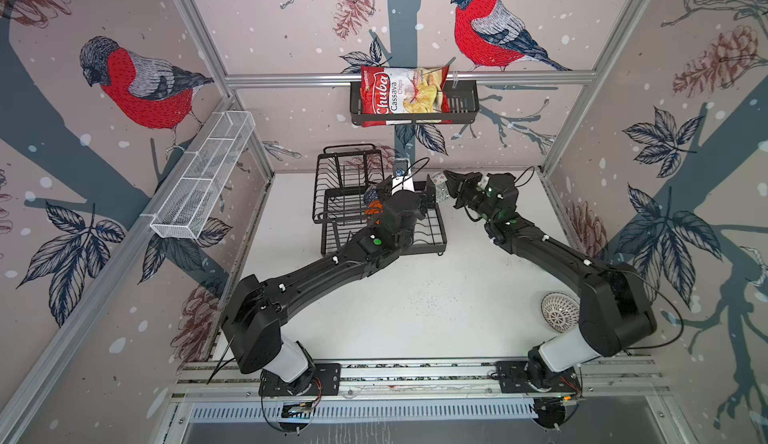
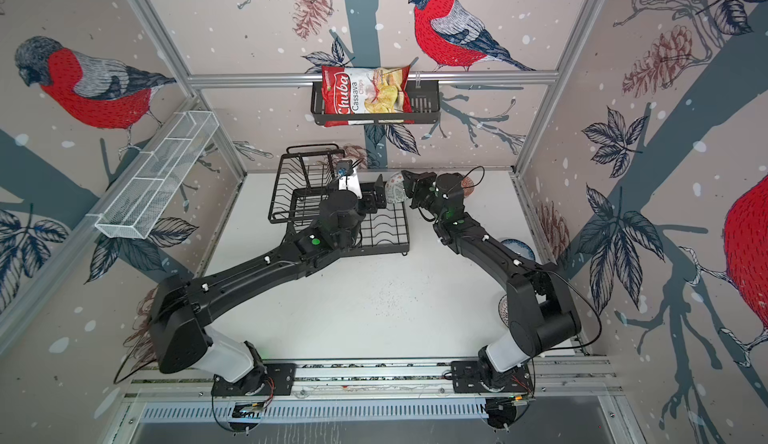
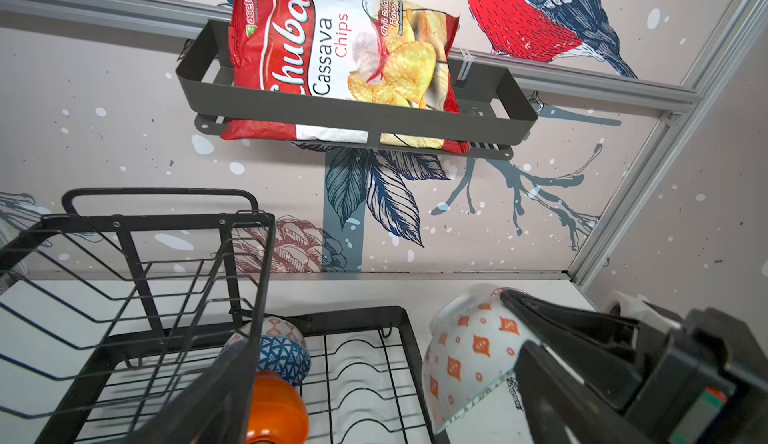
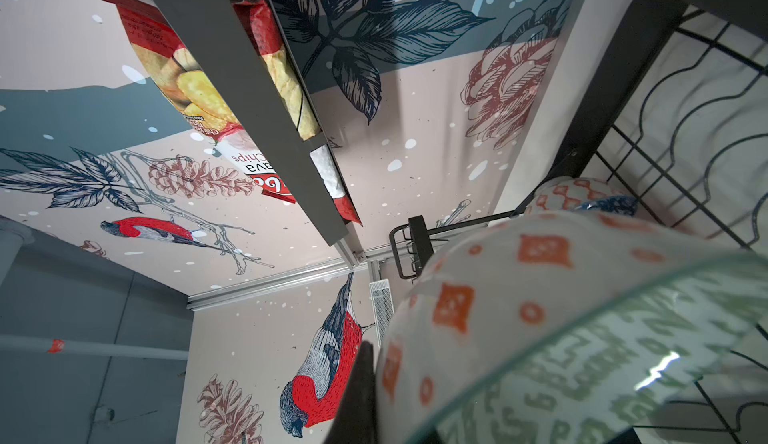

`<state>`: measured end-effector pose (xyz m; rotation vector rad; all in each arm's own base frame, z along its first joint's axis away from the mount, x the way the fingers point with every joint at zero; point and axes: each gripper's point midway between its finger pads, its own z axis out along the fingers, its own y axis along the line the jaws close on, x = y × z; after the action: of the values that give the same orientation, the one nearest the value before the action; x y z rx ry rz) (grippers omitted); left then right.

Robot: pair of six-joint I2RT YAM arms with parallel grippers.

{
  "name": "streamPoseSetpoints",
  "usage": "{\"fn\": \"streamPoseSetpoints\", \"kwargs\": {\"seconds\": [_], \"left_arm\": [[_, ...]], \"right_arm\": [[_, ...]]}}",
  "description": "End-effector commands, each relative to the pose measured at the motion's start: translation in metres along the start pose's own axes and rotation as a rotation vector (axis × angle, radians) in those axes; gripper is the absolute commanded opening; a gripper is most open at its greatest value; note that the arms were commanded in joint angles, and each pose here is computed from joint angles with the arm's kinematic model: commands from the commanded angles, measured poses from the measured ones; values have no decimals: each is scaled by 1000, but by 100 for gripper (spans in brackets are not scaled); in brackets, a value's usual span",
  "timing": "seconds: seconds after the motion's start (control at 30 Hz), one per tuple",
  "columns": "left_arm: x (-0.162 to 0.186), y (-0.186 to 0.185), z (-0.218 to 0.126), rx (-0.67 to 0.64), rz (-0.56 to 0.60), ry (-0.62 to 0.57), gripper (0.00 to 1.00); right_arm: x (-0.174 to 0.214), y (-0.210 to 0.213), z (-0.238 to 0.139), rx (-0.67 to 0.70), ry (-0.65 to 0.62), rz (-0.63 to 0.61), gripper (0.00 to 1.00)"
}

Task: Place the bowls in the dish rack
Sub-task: 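Lower the bowl into the rack slot beside the orange bowl with the right gripper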

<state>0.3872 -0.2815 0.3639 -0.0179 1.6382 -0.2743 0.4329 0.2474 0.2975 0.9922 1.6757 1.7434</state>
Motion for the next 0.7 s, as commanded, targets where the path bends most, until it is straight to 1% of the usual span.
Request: {"fn": "streamPoseSetpoints", "kwargs": {"seconds": [0.0,0.07,0.13,0.3,0.47,0.67], "left_arm": [[-4,11,5,19,-89,73,98],[-3,20,8,29,-156,129,98],[-4,28,8,37,-197,165,98],[-4,46,1,14,-236,216,98],[-3,61,-8,-6,-294,278,98],[-1,79,-22,-31,-305,310,98]], "right_arm": [[6,25,-4,-157,10,-67,0],[12,19,-5,-179,23,-67,0],[19,14,-5,-203,41,-72,0],[40,1,-3,-245,83,-82,0],[58,-7,-9,-302,88,-74,0],[80,-21,-6,-306,104,-76,0]]}}
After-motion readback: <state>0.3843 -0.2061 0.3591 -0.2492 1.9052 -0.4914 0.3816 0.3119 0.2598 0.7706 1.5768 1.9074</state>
